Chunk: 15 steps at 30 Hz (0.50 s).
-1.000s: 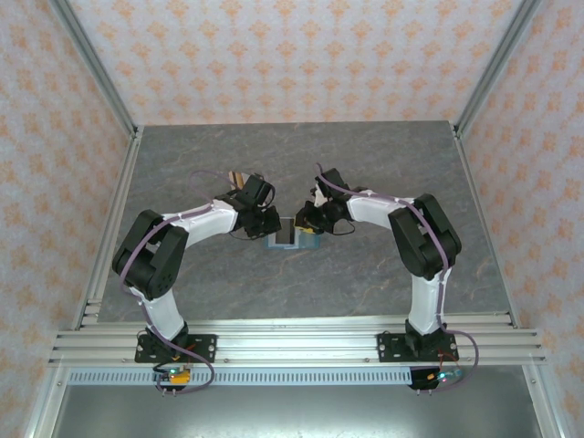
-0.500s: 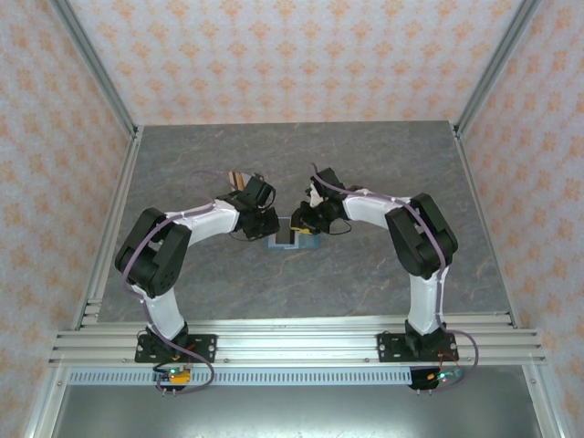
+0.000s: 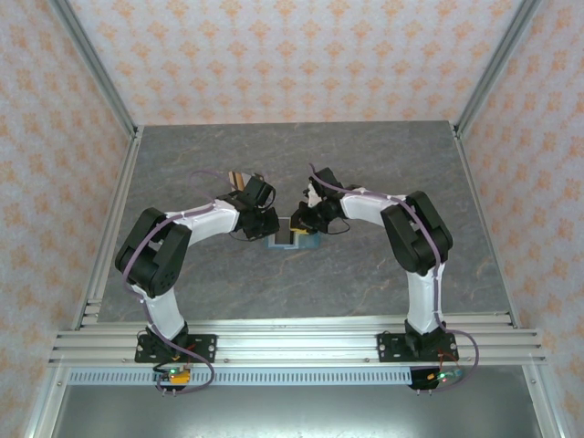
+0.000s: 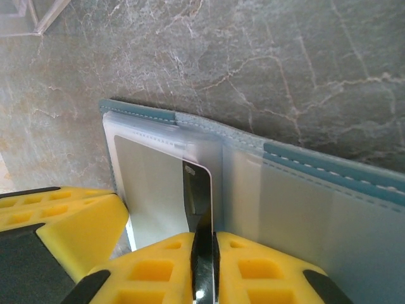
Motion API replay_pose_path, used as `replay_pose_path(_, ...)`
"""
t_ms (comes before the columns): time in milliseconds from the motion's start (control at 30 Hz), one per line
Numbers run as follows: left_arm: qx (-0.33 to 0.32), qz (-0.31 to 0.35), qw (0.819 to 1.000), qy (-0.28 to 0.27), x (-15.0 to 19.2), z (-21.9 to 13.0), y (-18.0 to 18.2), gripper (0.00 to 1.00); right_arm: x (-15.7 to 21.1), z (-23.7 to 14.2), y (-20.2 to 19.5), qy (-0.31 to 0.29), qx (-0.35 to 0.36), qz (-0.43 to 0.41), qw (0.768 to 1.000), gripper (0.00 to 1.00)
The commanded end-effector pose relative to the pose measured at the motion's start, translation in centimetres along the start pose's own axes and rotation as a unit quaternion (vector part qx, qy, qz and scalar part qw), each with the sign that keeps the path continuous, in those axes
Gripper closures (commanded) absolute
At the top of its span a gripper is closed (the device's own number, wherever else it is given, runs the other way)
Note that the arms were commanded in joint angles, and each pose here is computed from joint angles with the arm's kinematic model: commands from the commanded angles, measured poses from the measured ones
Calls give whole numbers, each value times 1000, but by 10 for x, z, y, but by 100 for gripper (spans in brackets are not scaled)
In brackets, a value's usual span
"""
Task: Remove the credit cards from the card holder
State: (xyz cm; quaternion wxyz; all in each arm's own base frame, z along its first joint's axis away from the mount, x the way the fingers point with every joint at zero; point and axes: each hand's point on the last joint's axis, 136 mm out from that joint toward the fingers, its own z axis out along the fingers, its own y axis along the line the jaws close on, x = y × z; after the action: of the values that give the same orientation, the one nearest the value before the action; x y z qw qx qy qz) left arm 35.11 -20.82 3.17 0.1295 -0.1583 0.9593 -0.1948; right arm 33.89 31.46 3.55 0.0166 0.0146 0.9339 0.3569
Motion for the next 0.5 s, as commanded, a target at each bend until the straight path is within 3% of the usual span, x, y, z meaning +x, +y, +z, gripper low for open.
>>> replay_pose_path(0, -33, -11, 999, 18, 9, 11, 16, 91, -2, 4, 9, 4, -15, -9, 1000, 84)
replay_pose_path(267, -35, -10, 999, 17, 10, 10, 17, 91, -5, -4, 1, -20, 10, -11, 1000, 95)
replay_pose_path(467, -27, -5, 1000, 8, 6, 1, 11, 88, -7, -20, -13, -45, 32, -9, 998, 98)
